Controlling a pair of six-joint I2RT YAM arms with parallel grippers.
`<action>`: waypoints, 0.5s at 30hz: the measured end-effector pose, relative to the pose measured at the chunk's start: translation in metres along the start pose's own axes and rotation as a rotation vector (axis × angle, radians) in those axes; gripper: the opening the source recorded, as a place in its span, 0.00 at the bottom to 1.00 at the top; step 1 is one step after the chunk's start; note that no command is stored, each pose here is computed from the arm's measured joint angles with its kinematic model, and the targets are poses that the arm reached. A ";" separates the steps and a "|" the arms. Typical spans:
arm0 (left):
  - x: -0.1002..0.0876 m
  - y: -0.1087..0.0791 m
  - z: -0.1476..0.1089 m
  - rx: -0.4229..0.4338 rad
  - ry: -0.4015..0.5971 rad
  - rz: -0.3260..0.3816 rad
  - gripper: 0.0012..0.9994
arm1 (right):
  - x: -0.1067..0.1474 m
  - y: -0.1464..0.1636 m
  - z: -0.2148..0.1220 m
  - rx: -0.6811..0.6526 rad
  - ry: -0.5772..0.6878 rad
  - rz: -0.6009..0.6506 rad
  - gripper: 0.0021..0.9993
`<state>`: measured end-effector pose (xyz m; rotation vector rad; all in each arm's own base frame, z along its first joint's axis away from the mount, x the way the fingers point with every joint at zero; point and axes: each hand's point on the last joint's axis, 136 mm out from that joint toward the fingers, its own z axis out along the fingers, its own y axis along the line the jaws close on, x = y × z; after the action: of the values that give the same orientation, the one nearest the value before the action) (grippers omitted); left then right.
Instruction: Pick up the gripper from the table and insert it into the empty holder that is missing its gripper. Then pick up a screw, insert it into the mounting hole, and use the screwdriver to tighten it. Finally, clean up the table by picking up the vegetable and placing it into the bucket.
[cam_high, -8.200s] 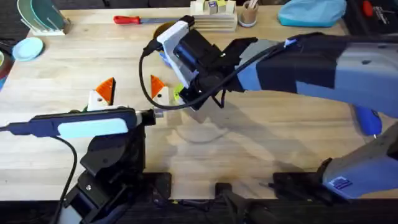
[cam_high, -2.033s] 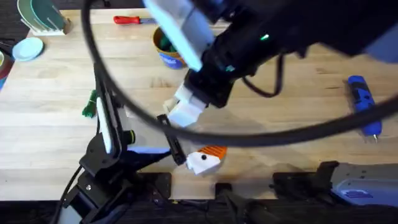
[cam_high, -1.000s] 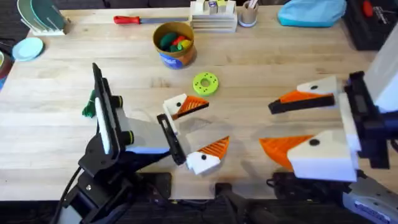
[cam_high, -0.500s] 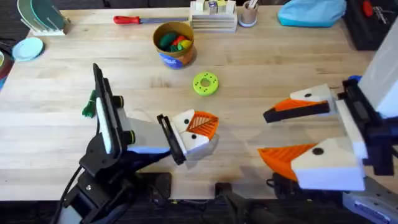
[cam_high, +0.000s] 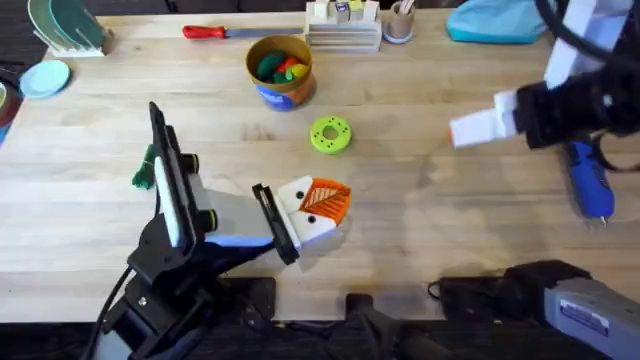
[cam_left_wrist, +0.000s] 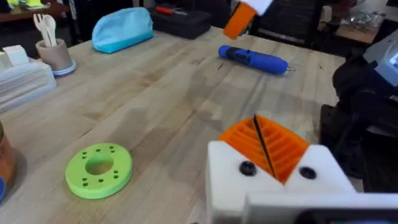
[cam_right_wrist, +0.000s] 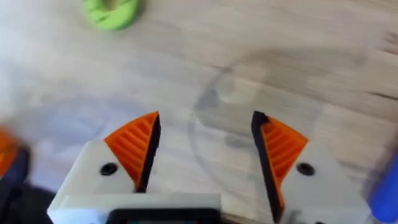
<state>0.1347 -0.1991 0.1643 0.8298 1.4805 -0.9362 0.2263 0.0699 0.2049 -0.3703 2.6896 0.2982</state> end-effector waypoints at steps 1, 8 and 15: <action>0.000 0.000 0.000 0.000 0.001 0.000 0.00 | -0.003 -0.015 0.005 0.033 0.008 0.038 0.86; 0.001 0.000 0.000 -0.001 0.002 -0.001 0.00 | -0.004 -0.131 0.028 0.212 0.050 0.295 0.86; 0.001 0.001 0.000 -0.004 0.002 -0.001 0.00 | 0.034 -0.219 0.035 0.295 0.103 0.448 0.86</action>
<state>0.1353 -0.1988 0.1637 0.8272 1.4842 -0.9333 0.2743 -0.1344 0.1262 0.3160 2.8377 0.0022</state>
